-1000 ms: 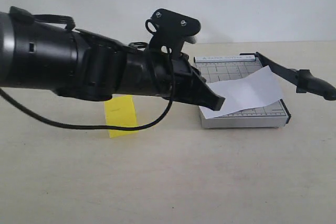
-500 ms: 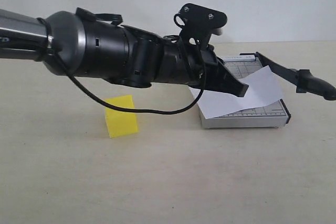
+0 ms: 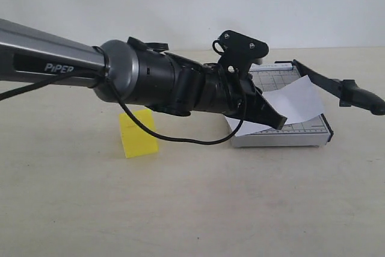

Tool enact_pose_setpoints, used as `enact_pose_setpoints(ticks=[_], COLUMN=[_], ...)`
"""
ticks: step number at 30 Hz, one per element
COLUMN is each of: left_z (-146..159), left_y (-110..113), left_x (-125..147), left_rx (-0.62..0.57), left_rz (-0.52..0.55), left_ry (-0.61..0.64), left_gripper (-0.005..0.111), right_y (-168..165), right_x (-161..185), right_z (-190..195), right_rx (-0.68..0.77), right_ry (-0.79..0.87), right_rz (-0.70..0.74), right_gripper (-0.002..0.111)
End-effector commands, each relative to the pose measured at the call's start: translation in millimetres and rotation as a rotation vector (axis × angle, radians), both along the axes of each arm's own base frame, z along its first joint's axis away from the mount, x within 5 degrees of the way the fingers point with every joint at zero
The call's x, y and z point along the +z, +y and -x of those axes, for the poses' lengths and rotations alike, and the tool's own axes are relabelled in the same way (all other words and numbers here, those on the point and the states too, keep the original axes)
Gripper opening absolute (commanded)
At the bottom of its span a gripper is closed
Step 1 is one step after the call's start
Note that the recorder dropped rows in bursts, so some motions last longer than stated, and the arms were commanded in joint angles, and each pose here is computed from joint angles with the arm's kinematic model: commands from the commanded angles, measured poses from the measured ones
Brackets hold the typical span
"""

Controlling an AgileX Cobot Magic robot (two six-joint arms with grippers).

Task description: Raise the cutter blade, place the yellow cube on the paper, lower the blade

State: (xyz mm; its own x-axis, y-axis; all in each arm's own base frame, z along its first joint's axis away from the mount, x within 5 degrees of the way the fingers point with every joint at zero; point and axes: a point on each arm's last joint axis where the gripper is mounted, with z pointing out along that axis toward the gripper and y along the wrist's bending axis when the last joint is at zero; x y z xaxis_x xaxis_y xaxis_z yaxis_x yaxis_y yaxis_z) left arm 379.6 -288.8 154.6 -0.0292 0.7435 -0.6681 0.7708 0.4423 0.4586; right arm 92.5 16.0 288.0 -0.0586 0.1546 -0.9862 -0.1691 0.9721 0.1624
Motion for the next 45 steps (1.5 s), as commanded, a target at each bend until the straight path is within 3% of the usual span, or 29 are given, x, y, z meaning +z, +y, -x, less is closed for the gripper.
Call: enact_pose_setpoints(ticks=[1,13,33,45], left_z=[-4.5,-20.9,-30.0,-31.9], left_y=[-7.2,-14.0,-11.1,-12.6], left_x=[-4.8,-16.5,-52.3,-54.4], left_rx=[-0.014,0.012,0.026,-0.089], left_rz=[0.0,-0.024,-0.162,-0.278], left_ry=[-0.007,-0.034,-0.055,-0.154], left_gripper=[0.004,0.004,0.004,0.004], right_y=[-0.2,-2.3,-2.3,-2.3], right_x=[-0.5,-0.1,-0.1,-0.1], right_z=[0.2,-0.1,-0.1,-0.1], right_rx=[-0.002,-0.026,-0.026,-0.026], right_ry=[-0.001,-0.006,-0.006,-0.006], right_rz=[0.003,0.003,0.003,0.003], right_gripper=[0.0,0.0,0.0,0.0])
